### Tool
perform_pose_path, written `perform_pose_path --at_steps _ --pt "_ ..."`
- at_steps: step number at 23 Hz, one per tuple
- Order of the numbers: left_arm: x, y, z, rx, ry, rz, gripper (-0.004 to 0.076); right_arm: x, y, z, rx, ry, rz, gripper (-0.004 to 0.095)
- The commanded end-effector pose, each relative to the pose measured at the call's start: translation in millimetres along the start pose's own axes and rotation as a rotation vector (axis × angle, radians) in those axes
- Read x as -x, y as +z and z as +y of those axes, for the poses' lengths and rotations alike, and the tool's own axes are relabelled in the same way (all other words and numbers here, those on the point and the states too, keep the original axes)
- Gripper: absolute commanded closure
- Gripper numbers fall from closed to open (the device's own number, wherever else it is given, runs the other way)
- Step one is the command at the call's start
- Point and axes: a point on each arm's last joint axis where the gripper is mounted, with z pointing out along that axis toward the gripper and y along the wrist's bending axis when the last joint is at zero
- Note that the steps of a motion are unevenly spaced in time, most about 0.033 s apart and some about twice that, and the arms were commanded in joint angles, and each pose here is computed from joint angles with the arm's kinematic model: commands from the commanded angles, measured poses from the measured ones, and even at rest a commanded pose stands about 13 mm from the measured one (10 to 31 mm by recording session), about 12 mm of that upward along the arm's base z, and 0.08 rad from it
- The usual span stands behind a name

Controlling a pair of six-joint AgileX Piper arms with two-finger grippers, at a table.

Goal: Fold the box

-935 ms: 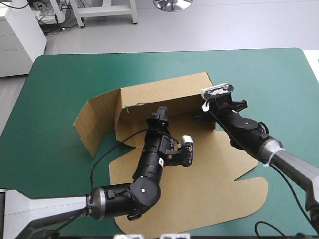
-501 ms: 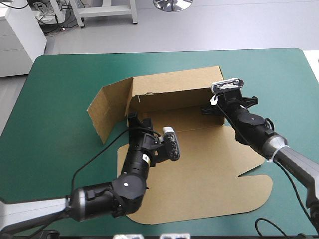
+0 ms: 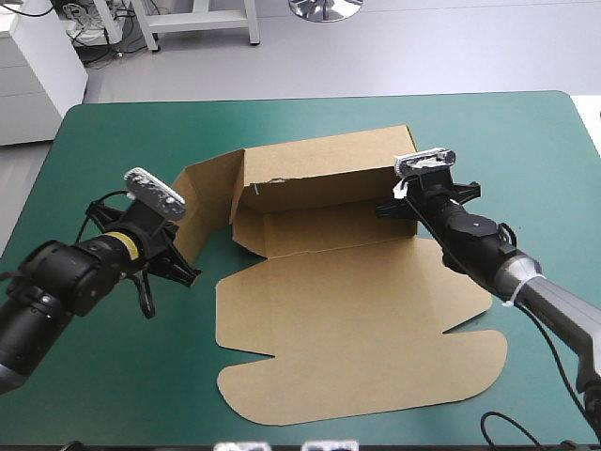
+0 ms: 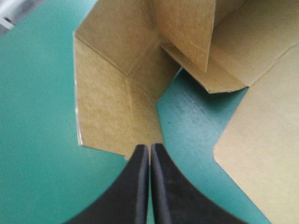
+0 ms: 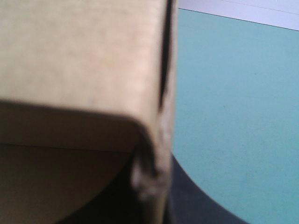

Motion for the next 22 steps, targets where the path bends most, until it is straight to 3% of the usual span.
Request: perform_pose_path --at_steps 1,6,11,17,22 --pt "-0.7 -16.3 34.8 -0.067 -0.238 -0.164 0.0724 17.2 -10.7 -2.8 0.019 0.08 -0.053 0.0927" --pt "-33.1 -30.2 73.1 -0.1 -0.446 -0.162 0.0724 17.1 -10.7 -3.0 0.017 0.08 -0.053 0.0927" --pt "-53.5 -53.6 110.8 0.008 -0.729 -0.335 0.0724 17.1 -10.5 -2.7 0.02 0.093 -0.053 0.0927" --pt "-59.2 -41.3 119.8 -0.029 -0.765 -0.318 0.0724 16.9 -9.7 -7.0 0.007 0.167 -0.051 0.0927" --pt "-60.2 -39.3 121.2 -0.033 -0.771 -0.314 0.0724 20.1 -9.2 -2.6 0.133 0.201 -0.075 0.0927"
